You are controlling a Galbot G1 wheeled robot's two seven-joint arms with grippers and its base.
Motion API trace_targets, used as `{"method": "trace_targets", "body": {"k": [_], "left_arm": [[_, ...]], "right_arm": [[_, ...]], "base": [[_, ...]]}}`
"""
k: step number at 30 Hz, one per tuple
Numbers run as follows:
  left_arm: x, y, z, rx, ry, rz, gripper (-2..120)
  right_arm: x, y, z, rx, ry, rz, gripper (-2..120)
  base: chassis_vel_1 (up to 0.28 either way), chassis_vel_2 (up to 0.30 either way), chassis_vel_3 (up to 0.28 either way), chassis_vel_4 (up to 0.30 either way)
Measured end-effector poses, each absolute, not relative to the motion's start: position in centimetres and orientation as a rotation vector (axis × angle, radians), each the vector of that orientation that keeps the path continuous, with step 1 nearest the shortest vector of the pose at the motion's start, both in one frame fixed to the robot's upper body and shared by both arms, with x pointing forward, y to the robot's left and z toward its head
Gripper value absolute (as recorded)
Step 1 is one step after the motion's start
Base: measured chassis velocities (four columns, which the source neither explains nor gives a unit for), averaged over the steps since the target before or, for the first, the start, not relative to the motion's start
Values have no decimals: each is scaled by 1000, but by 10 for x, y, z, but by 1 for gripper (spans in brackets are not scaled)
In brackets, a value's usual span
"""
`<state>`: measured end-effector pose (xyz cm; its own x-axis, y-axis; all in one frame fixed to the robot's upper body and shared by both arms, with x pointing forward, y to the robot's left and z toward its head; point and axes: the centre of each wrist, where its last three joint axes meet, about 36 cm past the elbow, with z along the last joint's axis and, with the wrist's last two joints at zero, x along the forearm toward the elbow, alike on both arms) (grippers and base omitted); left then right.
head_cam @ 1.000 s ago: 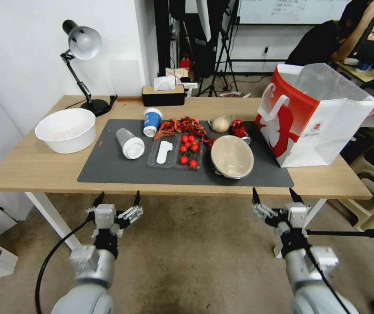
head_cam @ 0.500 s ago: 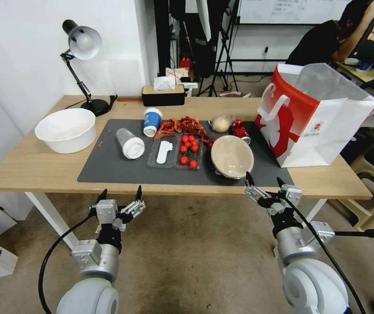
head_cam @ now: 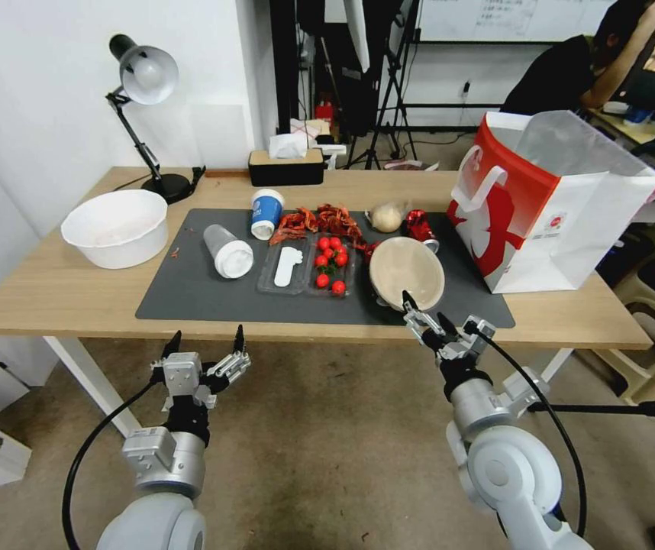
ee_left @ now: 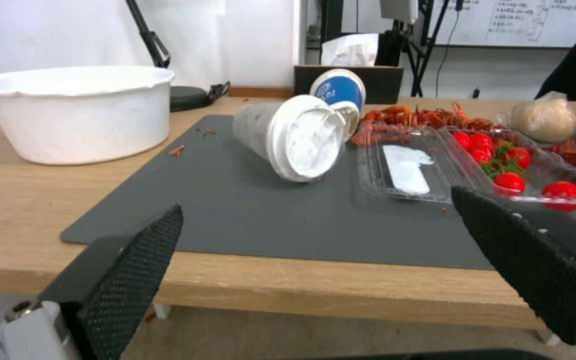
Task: Pick up the trash from the table and place it into the takeout bag.
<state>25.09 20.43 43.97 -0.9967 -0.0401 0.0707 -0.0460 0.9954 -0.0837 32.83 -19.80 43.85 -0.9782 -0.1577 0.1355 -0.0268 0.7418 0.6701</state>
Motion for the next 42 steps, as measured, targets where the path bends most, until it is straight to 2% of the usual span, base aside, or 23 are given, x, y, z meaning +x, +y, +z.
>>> {"method": "trace_targets", "body": {"k": [6,9,12,13,15,17,20,21,24,25,27,29,31,32,42], "left_arm": [[251,205,438,67,-3072,126,100],[251,205,437,66,-3071,125,100],[253,205,435,64,-3070,123,100],[253,205,435,64,-3070,123,100],[253,205,434,61,-3071,123,100],[253,205,434,60,-3071,123,100],[254,205,433,56,-3072,120,100],[254,205,433,56,-3072,120,100],[254,205,431,56,-3075,117,100],[254,205,431,56,-3075,117,100],[254,206,431,56,-3076,117,100],[254,206,431,56,-3076,117,100],[254,206,430,56,-3077,116,100],[254,206,430,57,-3078,115,100],[253,206,428,61,-3077,108,100]], "right_arm": [[332,-195,438,126,-2723,-1101,97],[333,-194,438,118,-2716,-1111,91],[332,-193,437,112,-2709,-1122,78],[332,-193,437,112,-2709,-1122,78],[332,-192,437,107,-2704,-1129,66],[332,-192,436,105,-2702,-1131,63],[332,-191,436,101,-2695,-1140,47],[332,-191,436,101,-2695,-1140,47],[331,-190,435,99,-2687,-1147,32],[331,-190,435,99,-2687,-1147,32],[330,-189,435,98,-2684,-1151,23],[330,-189,435,98,-2684,-1152,22],[330,-189,435,97,-2683,-1153,14],[330,-189,435,97,-2682,-1154,3],[328,-188,435,87,-2688,-1173,0]], "base": [[0,0,0,0],[0,0,0,0],[0,0,0,0],[0,0,0,0],[0,0,0,0],[0,0,0,0],[0,0,0,0],[0,0,0,0],[0,0,0,0],[0,0,0,0],[0,0,0,0],[0,0,0,0],[0,0,0,0],[0,0,0,0],[0,0,0,0]]}}
